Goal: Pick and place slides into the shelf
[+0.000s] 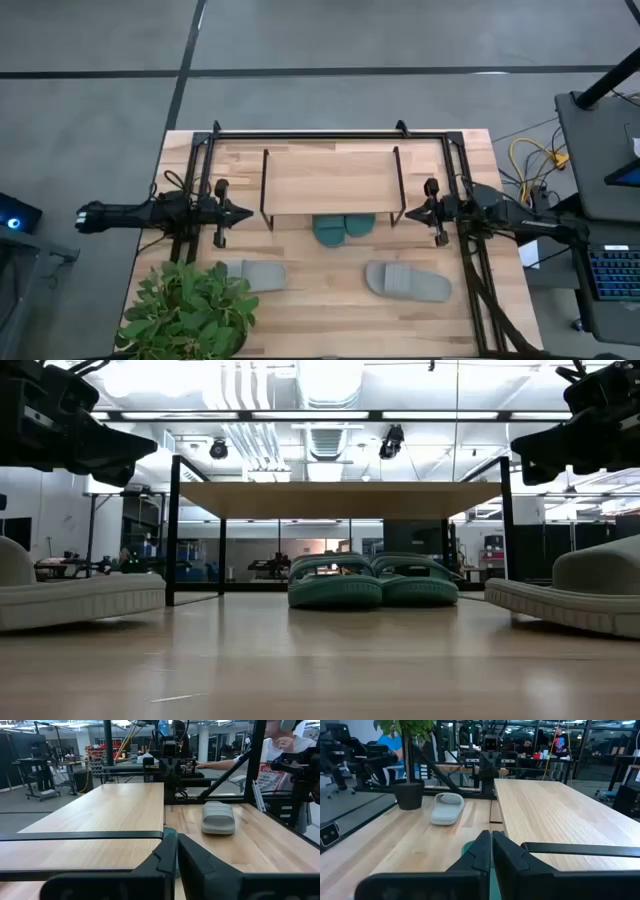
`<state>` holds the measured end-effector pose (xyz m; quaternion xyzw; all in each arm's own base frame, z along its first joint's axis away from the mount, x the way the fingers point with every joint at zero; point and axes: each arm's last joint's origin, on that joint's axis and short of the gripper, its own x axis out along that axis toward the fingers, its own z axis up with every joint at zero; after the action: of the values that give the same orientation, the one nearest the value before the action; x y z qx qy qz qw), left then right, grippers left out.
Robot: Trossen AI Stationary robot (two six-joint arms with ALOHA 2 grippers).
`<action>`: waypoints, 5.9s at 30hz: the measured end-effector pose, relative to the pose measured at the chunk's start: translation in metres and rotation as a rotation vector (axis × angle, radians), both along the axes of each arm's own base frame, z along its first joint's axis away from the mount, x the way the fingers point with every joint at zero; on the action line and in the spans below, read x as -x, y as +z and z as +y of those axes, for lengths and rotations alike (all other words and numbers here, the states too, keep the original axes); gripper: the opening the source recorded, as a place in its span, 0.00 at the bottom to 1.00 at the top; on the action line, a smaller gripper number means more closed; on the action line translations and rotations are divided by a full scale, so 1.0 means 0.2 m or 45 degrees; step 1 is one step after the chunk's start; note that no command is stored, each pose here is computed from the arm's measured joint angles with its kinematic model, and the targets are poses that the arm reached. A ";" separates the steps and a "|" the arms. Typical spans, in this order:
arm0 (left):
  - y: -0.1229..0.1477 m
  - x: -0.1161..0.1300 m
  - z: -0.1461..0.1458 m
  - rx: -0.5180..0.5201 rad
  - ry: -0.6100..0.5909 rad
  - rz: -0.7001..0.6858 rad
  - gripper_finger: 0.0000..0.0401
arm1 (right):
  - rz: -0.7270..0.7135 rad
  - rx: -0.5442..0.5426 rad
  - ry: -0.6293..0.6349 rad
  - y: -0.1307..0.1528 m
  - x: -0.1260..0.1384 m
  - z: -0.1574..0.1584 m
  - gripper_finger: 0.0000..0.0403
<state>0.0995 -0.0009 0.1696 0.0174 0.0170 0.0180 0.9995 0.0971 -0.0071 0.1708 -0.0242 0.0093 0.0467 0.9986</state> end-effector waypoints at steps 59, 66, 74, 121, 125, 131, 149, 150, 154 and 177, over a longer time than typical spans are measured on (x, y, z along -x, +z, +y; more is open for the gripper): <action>0.00 0.00 0.00 0.000 0.000 0.000 0.00 | 0.000 0.000 0.000 0.00 0.00 0.00 0.02; 0.00 0.00 0.00 0.000 0.000 0.000 0.00 | 0.001 -0.001 0.000 0.00 0.00 0.00 0.02; 0.00 0.00 0.00 0.000 0.000 0.000 0.00 | 0.000 0.000 0.000 0.00 0.00 0.00 0.02; 0.00 0.00 0.00 0.000 0.011 -0.001 0.00 | -0.047 0.066 0.001 0.02 0.00 0.00 0.02; 0.00 0.00 0.00 0.000 0.014 0.000 0.00 | -0.065 0.110 0.000 0.02 0.00 0.00 0.02; 0.00 0.00 0.00 0.000 0.016 0.000 0.00 | -0.086 0.061 -0.001 0.03 0.00 0.00 0.02; 0.11 0.01 0.00 0.049 0.010 -0.284 0.00 | -0.354 0.048 0.028 0.13 0.02 0.01 0.02; 0.13 0.01 0.00 0.067 0.001 -0.338 0.00 | -0.398 0.055 0.041 0.15 0.02 0.01 0.02; 0.19 0.02 0.00 0.070 -0.017 -0.490 0.05 | -0.520 0.063 0.055 0.23 0.05 0.01 0.05; 0.23 -0.07 -0.01 0.165 -0.068 -0.609 0.41 | -0.141 -0.151 0.432 0.80 -0.07 0.10 0.35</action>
<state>0.1145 -0.0021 0.2160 -0.0512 -0.2194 -0.0058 0.9743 0.1110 0.0126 0.3308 0.0309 -0.0528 0.2135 0.9750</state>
